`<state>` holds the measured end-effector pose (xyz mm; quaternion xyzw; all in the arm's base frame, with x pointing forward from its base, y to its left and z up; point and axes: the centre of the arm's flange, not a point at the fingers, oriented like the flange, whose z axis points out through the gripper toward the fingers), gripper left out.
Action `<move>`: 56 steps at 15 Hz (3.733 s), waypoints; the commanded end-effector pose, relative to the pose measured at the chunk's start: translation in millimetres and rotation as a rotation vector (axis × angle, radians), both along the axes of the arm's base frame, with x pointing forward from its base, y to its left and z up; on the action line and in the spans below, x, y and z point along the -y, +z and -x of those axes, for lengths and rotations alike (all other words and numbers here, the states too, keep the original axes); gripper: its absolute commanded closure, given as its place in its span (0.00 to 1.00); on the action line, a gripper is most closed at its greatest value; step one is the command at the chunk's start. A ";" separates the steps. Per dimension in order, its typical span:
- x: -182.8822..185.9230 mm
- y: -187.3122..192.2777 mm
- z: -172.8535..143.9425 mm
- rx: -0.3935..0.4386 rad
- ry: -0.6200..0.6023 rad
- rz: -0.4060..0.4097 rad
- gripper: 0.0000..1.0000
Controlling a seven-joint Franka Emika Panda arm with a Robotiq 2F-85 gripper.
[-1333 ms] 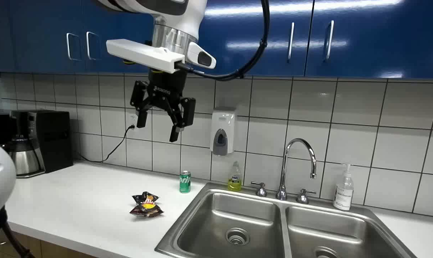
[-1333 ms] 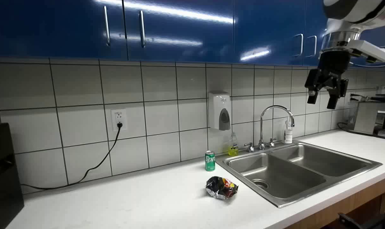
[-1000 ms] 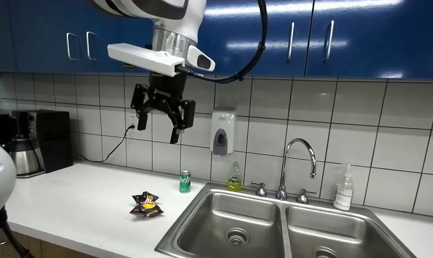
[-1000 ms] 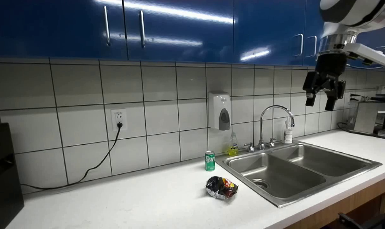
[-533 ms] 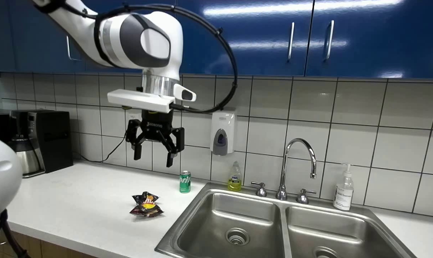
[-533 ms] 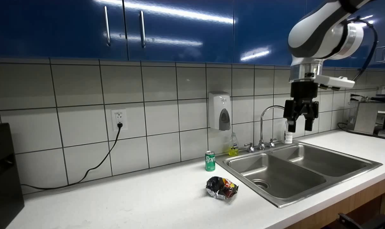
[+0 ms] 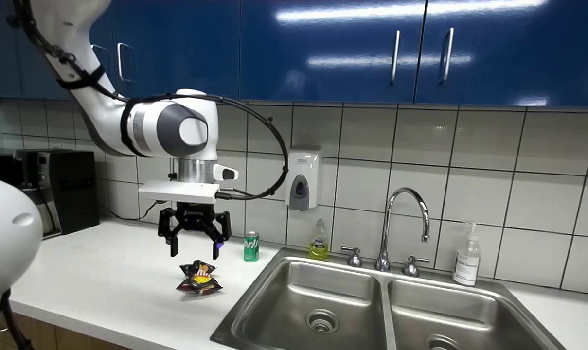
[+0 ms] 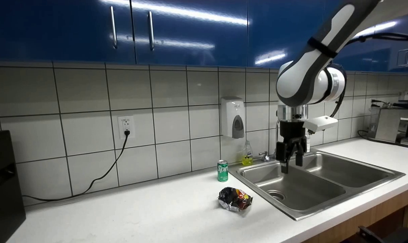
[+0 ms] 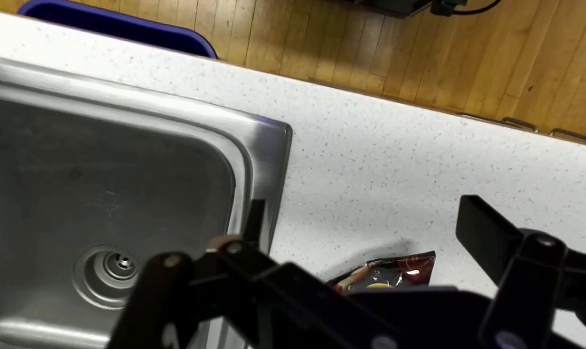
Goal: Put the black snack packet in the left sink
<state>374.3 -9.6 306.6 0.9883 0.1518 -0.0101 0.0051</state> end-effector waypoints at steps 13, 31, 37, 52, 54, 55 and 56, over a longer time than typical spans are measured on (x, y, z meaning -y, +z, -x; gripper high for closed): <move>-74.2 -93.5 -109.1 -0.005 0.111 -0.008 0.00; -97.0 -118.6 -154.7 -0.058 0.163 -0.015 0.00; -95.4 -107.0 -142.9 -0.040 0.190 -0.016 0.00; -106.1 -130.6 -158.8 0.005 0.279 0.032 0.00; -107.3 -137.1 -160.7 0.008 0.275 0.027 0.00; -108.2 -139.2 -161.6 0.010 0.277 0.027 0.00; -109.6 -141.4 -163.1 0.013 0.279 0.027 0.00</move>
